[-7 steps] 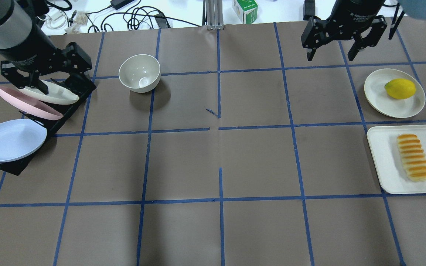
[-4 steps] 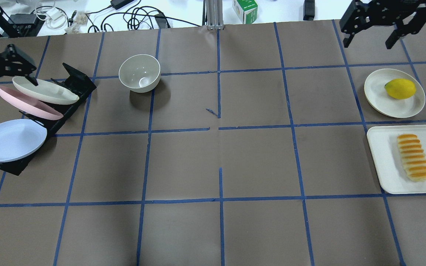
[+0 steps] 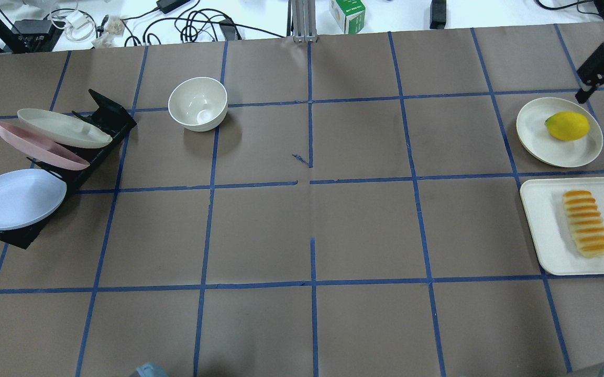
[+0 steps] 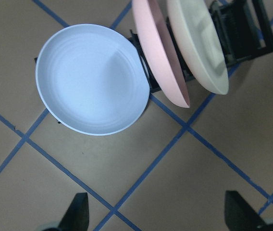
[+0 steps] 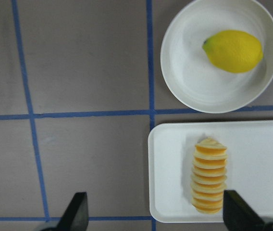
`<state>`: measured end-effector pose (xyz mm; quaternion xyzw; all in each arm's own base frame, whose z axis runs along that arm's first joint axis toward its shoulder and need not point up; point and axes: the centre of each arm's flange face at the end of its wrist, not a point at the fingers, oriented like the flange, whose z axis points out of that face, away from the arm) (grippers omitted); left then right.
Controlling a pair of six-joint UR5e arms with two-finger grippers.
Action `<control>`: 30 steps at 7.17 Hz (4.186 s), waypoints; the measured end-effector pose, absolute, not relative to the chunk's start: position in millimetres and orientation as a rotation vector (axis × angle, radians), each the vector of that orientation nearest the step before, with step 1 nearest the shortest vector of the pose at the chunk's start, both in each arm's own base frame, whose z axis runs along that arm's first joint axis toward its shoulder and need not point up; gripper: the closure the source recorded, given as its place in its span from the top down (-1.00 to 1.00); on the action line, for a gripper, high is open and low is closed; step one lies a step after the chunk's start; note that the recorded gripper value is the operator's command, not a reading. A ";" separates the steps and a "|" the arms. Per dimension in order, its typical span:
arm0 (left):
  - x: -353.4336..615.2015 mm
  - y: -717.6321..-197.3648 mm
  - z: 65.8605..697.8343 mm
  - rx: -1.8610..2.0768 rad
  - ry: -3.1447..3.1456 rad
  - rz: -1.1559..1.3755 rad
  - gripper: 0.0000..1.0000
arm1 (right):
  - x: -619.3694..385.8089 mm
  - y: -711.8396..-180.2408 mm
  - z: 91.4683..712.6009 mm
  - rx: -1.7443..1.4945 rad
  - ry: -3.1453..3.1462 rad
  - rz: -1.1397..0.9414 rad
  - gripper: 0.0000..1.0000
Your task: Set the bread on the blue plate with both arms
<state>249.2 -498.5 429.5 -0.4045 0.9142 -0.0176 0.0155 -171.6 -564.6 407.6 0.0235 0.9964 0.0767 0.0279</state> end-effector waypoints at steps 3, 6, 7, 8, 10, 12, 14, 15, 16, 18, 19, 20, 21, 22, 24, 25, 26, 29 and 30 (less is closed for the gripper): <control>302.1 -508.3 344.6 -1.307 2.778 0.135 1.00 | -223.8 -502.9 272.5 0.087 3.088 0.224 1.00; 351.6 -508.9 274.3 -1.357 2.700 0.196 0.30 | -208.9 -461.0 200.1 0.065 3.145 0.247 1.00; 355.7 -507.3 267.7 -1.356 2.694 0.212 0.01 | -208.0 -458.3 192.0 0.043 3.145 0.263 1.00; 357.0 -506.1 265.5 -1.356 2.693 0.221 -0.49 | -207.6 -457.0 186.3 0.025 3.141 0.278 1.00; 356.7 -504.8 263.9 -1.353 2.695 0.238 -1.00 | -210.5 -458.7 178.2 -0.020 3.141 0.300 -0.70; 353.5 -501.4 262.9 -1.351 2.704 0.289 -1.00 | -213.2 -460.7 178.8 -0.028 3.156 0.295 -1.00; 350.5 -498.3 268.6 -1.345 2.710 0.326 -1.00 | -213.5 -461.5 184.1 -0.016 3.161 0.281 -1.00; 351.9 -496.4 276.3 -1.329 2.696 0.330 -1.00 | -214.3 -464.0 192.1 -0.007 3.170 0.270 -1.00; 355.8 -492.1 291.5 -1.301 2.659 0.331 -1.00 | -216.2 -470.3 206.8 -0.003 3.178 0.253 -1.00; 366.5 -478.6 345.9 -1.250 2.563 0.330 -1.00 | -222.1 -488.9 243.2 0.006 3.179 0.240 -1.00; 368.2 -472.4 376.0 -1.212 2.538 0.341 -1.00 | -219.2 -500.0 259.9 0.006 3.175 0.251 -1.00; 365.4 -466.7 405.1 -1.161 2.542 0.354 -1.00 | -211.6 -511.1 274.6 0.013 3.172 0.267 -1.00; 356.7 -460.2 436.1 -1.112 2.562 0.378 -1.00 | -202.2 -522.6 290.2 0.015 3.172 0.280 -1.00; 340.3 -453.2 468.4 -1.069 2.590 0.418 -1.00 | -193.3 -532.9 306.4 0.020 3.172 0.292 -1.00; 263.7 -457.9 527.2 -0.961 2.708 0.429 -1.00 | -173.6 -549.6 333.6 0.013 3.175 0.291 -1.00; 207.8 -475.9 536.6 -0.871 2.802 0.392 -1.00 | -161.0 -554.5 343.3 -0.001 3.180 0.281 -1.00; 149.5 -499.7 531.2 -0.784 2.916 0.355 -1.00 | -146.4 -555.6 353.7 -0.013 3.186 0.272 -1.00; 4.3 -554.4 443.6 -0.606 3.167 0.182 -1.00 | -102.4 -557.4 381.1 -0.006 3.205 0.233 -1.00; -36.6 -565.4 397.5 -0.670 3.241 0.084 -1.00 | -92.5 -559.2 390.3 -0.020 3.201 0.214 -1.00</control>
